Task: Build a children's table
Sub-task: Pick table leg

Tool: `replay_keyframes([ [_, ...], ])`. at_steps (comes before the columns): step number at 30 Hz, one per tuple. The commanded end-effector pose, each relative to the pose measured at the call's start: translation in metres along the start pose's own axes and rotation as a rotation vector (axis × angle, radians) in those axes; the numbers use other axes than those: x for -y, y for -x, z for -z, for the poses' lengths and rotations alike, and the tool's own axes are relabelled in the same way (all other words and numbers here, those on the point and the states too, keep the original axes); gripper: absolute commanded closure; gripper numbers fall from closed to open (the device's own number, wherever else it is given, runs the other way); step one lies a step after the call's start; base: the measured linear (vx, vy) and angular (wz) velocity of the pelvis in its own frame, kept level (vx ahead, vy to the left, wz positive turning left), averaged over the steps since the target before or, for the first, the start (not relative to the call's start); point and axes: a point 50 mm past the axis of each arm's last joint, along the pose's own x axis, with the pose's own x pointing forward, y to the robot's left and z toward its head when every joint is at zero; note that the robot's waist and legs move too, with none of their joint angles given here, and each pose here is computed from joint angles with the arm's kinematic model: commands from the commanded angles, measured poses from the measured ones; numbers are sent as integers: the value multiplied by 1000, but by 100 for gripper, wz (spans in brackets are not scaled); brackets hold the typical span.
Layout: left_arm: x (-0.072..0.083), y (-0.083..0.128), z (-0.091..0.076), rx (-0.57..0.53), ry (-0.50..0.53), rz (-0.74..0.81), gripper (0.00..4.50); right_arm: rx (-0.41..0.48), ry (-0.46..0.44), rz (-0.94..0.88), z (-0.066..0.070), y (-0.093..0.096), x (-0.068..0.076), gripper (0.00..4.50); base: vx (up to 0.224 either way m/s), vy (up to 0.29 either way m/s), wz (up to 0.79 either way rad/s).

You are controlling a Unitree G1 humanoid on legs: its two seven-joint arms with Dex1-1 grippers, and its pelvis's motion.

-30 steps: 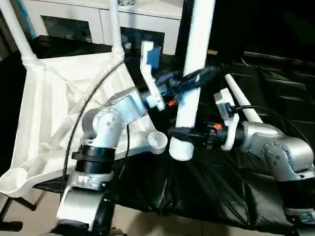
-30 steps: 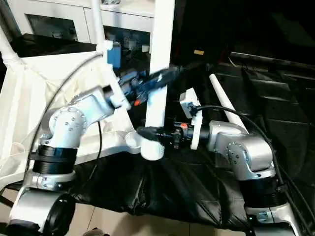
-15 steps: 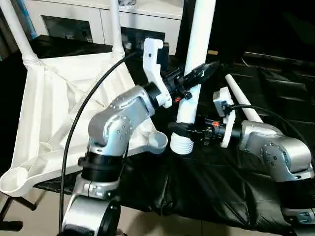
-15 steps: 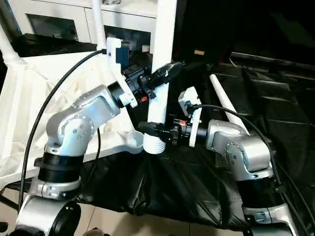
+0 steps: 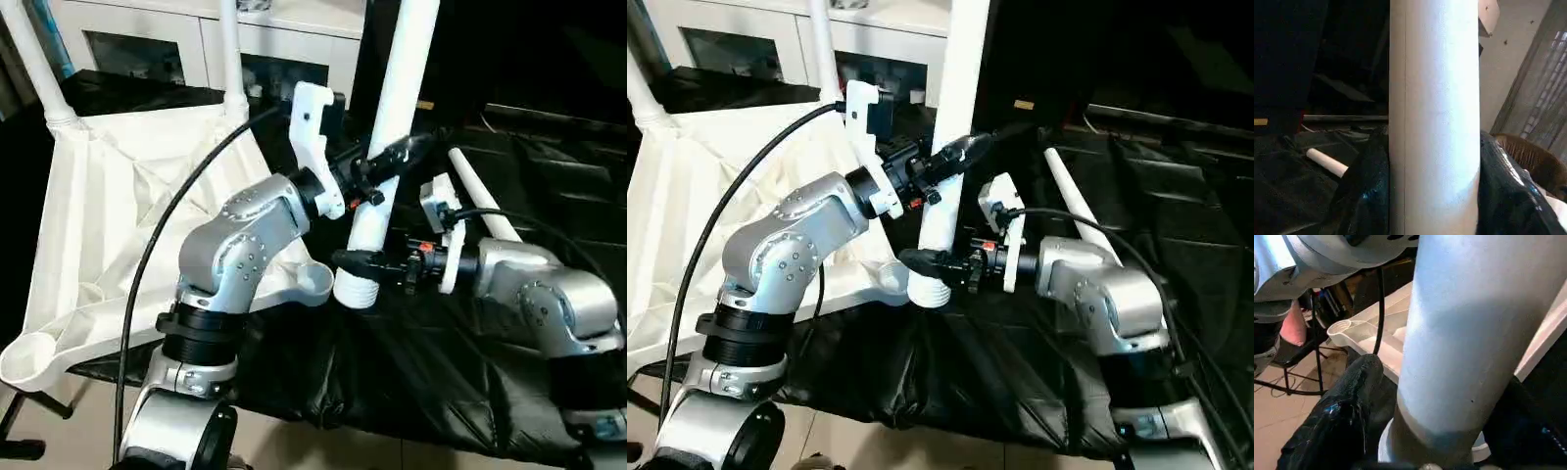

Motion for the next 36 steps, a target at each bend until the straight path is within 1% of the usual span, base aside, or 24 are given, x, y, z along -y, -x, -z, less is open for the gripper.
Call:
replay_keyframes([
  [1,0,-2,0,-16,-11,5,269,-9,41,-6,-7,0,1,138,0,0,0],
  [7,0,-1,0,-18,-9,13,269,-14,48,-9,-6,-2,3,138,0,0,0],
  [8,0,-1,0,-18,-8,14,269,-13,48,-11,-6,-3,3,167,0,0,0],
  [11,1,-1,0,-18,-6,16,269,-13,46,-15,-5,-4,2,178,0,0,0],
  [12,0,-1,0,-18,-5,16,269,-17,46,-19,-4,-5,2,192,0,0,0],
  [13,0,-1,0,-17,-5,15,269,-20,46,-21,-4,-5,2,217,0,0,0],
  [15,0,-1,-1,-15,-2,15,269,-21,45,-19,-3,-5,2,217,0,0,0],
  [16,0,-1,-1,-14,-1,15,269,-22,45,-19,-3,-5,2,227,0,0,0],
  [17,0,-1,-1,-13,2,13,269,-23,44,-17,-2,-5,3,227,0,0,0],
  [18,0,-1,-1,-13,3,12,269,-24,43,-12,-1,-5,3,249,0,0,0],
  [21,-1,-1,-1,-14,4,8,269,-25,41,-3,0,-5,4,251,0,0,0],
  [24,-3,-1,-2,-22,-19,-24,269,-22,38,11,2,-6,4,256,0,0,0],
  [25,-3,-1,-2,-23,-19,-16,234,-21,38,12,2,-6,4,256,0,0,0],
  [26,-2,-1,-2,-25,-18,-9,213,-19,37,13,2,-6,4,256,0,0,0],
  [27,-1,0,-3,-16,-16,6,213,-8,34,17,3,-8,4,256,0,0,0],
  [29,-1,0,-4,4,-15,12,193,10,29,24,3,-10,3,257,0,0,0],
  [31,-2,0,-10,60,-58,-13,171,46,27,63,3,-12,5,257,0,0,0],
  [33,-3,0,-12,87,-88,-29,164,64,27,88,3,-14,6,259,0,0,0],
  [34,-6,1,-18,135,-152,-119,164,110,22,175,2,-16,11,259,0,0,0],
  [36,-8,2,-21,159,-197,-201,164,156,9,254,1,-18,16,259,0,0,0],
])
